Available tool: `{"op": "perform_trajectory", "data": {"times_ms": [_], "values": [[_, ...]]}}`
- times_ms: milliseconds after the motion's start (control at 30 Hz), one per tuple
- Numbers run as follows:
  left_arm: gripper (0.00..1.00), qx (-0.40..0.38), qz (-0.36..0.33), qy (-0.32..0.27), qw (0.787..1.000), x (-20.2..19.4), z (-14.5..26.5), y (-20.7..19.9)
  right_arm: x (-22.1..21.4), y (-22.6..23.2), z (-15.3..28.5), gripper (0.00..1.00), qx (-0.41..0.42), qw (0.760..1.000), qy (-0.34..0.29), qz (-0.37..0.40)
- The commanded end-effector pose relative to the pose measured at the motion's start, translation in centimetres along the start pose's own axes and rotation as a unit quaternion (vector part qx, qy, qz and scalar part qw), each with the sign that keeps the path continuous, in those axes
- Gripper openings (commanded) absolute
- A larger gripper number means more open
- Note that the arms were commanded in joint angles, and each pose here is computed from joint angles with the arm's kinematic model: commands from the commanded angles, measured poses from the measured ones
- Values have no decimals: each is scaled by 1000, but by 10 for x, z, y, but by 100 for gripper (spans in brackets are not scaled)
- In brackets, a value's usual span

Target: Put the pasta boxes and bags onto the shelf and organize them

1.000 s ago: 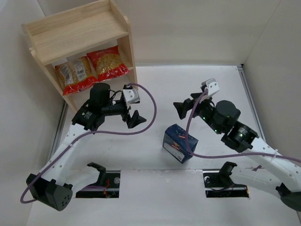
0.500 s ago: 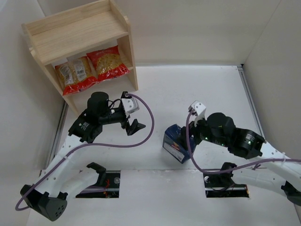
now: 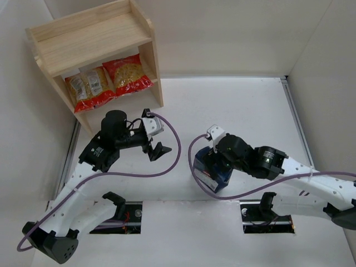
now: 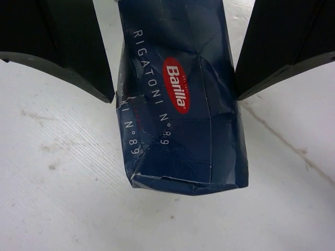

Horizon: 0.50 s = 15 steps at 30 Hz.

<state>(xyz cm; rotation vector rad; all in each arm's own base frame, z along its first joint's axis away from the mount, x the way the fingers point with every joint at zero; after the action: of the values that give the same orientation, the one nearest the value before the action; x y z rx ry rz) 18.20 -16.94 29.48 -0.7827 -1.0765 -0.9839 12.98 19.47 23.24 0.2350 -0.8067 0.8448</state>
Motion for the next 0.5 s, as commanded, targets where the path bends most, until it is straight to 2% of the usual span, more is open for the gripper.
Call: {"op": "perform_trajectory", "data": {"times_ms": [0, 467], "values": [[100, -5, -8, -16, 1000, 6, 4, -5, -2, 3, -1, 100, -22, 999, 33, 32], [100, -4, -9, -18, 1000, 4, 8, -7, -20, 22, -53, 100, 28, 997, 76, 17]]}}
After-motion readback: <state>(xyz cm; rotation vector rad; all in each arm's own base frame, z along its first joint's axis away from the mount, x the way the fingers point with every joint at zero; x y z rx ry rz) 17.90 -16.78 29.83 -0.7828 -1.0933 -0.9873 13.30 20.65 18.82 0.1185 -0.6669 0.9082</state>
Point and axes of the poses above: each gripper's point midway between its finger pads, its own z axis back along the fingers, its own y axis along the line the jaws close on, x = y × z, the point moved 5 cm from there along z, back along the fingers, and after that the axes turned 11 degrees about z, right-handed, at the moved point
